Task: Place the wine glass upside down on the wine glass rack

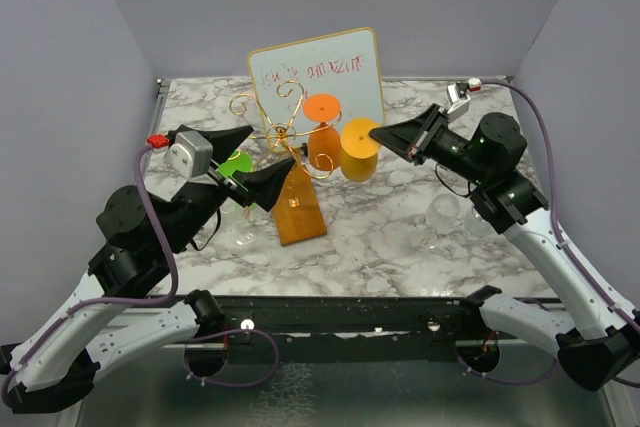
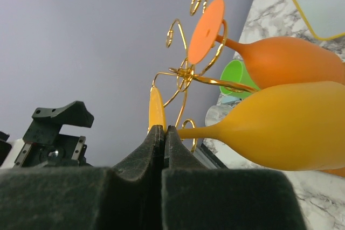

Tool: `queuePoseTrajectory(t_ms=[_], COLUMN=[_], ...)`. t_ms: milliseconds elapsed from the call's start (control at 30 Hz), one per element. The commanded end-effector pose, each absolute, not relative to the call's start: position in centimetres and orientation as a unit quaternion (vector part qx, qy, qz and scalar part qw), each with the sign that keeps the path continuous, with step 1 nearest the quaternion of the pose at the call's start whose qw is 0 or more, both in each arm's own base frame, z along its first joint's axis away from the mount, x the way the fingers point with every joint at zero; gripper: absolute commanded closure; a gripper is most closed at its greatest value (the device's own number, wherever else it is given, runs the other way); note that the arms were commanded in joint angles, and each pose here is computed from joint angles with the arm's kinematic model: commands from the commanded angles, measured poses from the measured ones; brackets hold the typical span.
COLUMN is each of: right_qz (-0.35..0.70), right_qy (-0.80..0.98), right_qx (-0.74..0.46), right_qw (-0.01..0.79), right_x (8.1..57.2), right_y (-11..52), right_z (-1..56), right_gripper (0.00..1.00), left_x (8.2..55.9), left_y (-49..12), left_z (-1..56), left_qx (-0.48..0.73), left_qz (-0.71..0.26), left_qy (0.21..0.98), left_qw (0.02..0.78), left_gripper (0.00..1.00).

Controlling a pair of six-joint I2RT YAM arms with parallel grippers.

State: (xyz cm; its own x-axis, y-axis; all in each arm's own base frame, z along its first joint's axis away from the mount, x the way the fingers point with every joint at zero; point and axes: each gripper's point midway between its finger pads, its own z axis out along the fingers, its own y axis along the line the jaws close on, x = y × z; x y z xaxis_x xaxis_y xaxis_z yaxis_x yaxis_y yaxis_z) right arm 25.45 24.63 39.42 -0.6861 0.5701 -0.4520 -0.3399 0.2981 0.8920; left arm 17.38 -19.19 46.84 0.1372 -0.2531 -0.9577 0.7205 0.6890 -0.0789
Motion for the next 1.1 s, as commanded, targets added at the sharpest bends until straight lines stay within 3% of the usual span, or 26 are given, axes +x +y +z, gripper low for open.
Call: queuePoseTrajectory(t_ms=[0, 333, 1067], right_qz=[0.618, 0.626, 0.622], right_qy=[0.674, 0.684, 0.716], right_qx=[0.023, 0.031, 0.013], right_qw=[0.404, 0.374, 0.317], right_x=[24.8, 26.0, 24.7], right_y=[26.4, 28.3, 33.2], right_z=[41.8, 41.0, 38.8], right_gripper=[0.99, 0.99, 0.99], left_x=[19.9, 22.4, 23.1], left_y=[-16.4, -14.2, -13.0], left_z=[45.4, 42.6, 39.8], left_qx=[0.147, 0.082, 0.058], left_qz=[-0.256, -0.178, -0.138], left_qy=[0.597, 0.641, 0.677], left_qw=[0.746, 0.742, 0.721], left_gripper=[0.01, 0.01, 0.01])
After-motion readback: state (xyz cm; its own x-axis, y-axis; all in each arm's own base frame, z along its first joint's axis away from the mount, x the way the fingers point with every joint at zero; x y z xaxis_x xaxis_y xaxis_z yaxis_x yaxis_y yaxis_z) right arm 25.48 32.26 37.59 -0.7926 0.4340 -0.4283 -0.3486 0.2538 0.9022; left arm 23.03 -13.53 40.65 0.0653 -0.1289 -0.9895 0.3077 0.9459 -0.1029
